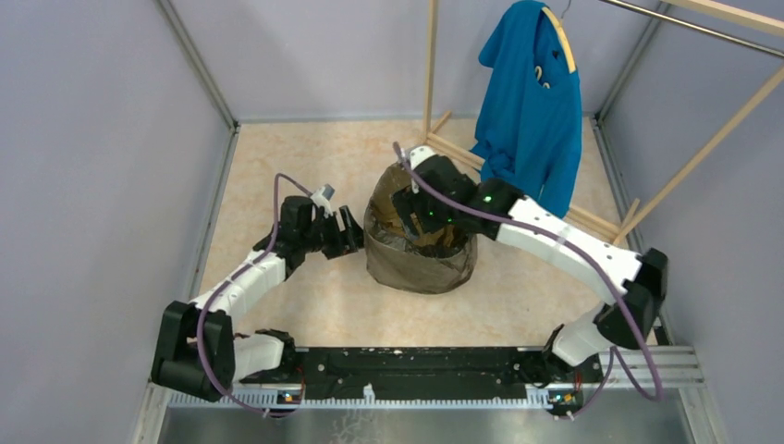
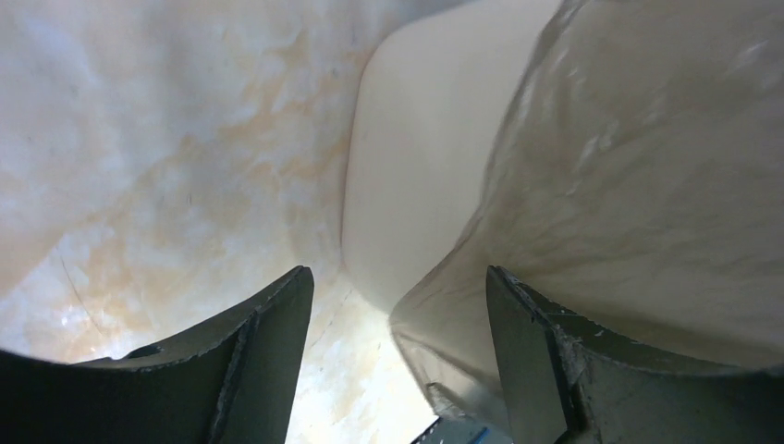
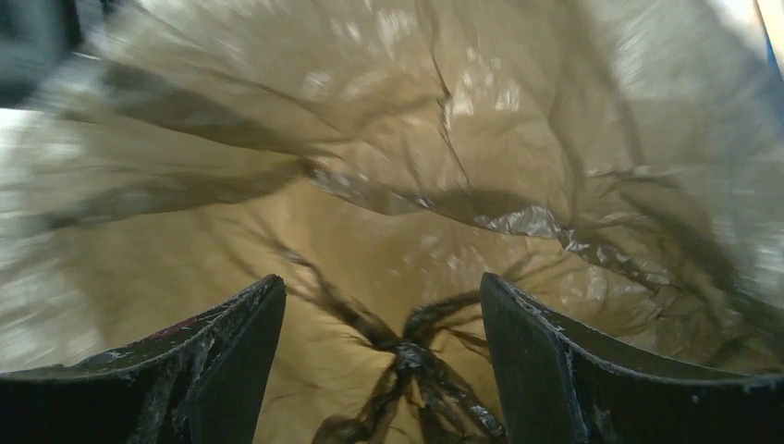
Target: Put the trash bags into the trash bin
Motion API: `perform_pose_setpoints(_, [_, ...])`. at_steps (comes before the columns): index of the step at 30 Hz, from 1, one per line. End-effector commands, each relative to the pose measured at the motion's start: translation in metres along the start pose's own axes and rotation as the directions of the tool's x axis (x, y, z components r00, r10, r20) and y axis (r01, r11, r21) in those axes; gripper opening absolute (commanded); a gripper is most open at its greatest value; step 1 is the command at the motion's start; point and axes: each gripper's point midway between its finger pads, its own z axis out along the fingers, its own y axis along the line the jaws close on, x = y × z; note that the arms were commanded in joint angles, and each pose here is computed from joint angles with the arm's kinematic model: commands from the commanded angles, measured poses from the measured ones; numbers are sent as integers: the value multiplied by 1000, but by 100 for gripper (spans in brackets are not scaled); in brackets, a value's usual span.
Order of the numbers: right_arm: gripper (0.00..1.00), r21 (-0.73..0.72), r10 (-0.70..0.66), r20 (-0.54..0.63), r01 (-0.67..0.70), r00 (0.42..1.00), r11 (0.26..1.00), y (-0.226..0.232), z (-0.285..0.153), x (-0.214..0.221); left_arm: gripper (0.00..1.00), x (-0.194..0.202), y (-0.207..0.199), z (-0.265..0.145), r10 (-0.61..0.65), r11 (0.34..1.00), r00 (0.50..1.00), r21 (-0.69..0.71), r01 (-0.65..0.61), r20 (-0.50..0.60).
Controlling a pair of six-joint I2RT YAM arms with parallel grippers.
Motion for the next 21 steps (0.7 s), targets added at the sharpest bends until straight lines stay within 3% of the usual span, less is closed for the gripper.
perform_pose_setpoints(1, [76,248,-101,-144,135,984,959,-36,8,28,74,15,-5,5,2,995,1000,99,0,-21])
perform_pose_setpoints(6, [65,202,-113,-245,165,963,966,-29,31,57,72,31,0,11,-41,990,998,133,48,-54])
perform_pose_setpoints(14, [31,106,-102,-317,143,943,984,-11,67,88,72,39,1,14,-53,988,996,139,62,-70])
perform_pose_setpoints(21, [24,78,-57,-334,88,941,993,-7,92,108,73,44,1,11,-50,988,997,140,59,-66])
